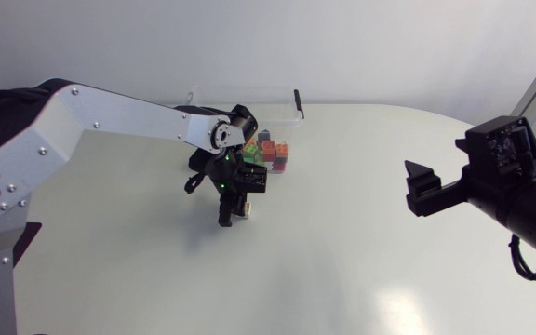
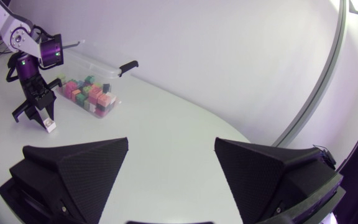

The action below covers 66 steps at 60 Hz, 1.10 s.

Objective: Place the duplo bricks in the container

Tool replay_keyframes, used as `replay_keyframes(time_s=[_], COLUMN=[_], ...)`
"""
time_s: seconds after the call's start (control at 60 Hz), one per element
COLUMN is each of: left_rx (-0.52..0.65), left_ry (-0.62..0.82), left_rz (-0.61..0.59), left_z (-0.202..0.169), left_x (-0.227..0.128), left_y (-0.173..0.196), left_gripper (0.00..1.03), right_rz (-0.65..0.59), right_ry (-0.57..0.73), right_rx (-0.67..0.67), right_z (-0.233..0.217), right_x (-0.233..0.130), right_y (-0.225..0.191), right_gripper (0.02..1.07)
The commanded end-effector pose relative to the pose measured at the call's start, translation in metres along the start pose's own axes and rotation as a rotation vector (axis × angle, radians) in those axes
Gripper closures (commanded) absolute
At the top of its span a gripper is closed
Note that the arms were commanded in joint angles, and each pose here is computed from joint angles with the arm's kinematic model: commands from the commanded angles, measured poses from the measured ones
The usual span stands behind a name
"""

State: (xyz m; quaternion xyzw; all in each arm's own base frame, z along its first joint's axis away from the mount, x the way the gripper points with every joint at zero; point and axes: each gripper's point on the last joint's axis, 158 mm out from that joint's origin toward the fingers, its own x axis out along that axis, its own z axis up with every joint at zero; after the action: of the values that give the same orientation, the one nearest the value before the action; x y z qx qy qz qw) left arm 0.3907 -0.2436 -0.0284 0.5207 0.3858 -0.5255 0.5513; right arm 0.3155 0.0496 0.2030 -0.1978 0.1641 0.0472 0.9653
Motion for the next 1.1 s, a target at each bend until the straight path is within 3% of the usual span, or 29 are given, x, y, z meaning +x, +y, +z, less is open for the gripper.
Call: replay_keyframes(time_s=[0.0,0.35,1.083], left_rx=[-0.03,-0.104,-0.269], left_ry=[0.013,-0.057,-0.288], left_rz=[-0.013,0.104,0.402], left_z=[-0.006,0.004,0.03], left_x=[0.001,-0.033,-0.159], left_y=[-0.01,0.009,0.082], left_gripper=[0.83,0.83,0.83], right_rz=[-0.045,-0.168,-0.351], right_ry=[-0.01,-0.071,-0.232], right_rx=[0.0,0.035,0.025], right_z=[-0.008,-0.023,-0.042], right_x=[-0.002,-0.012,-0.043], right_y=[-0.011,-0.04,-0.063], right_gripper=[0.06,0.06,0.07])
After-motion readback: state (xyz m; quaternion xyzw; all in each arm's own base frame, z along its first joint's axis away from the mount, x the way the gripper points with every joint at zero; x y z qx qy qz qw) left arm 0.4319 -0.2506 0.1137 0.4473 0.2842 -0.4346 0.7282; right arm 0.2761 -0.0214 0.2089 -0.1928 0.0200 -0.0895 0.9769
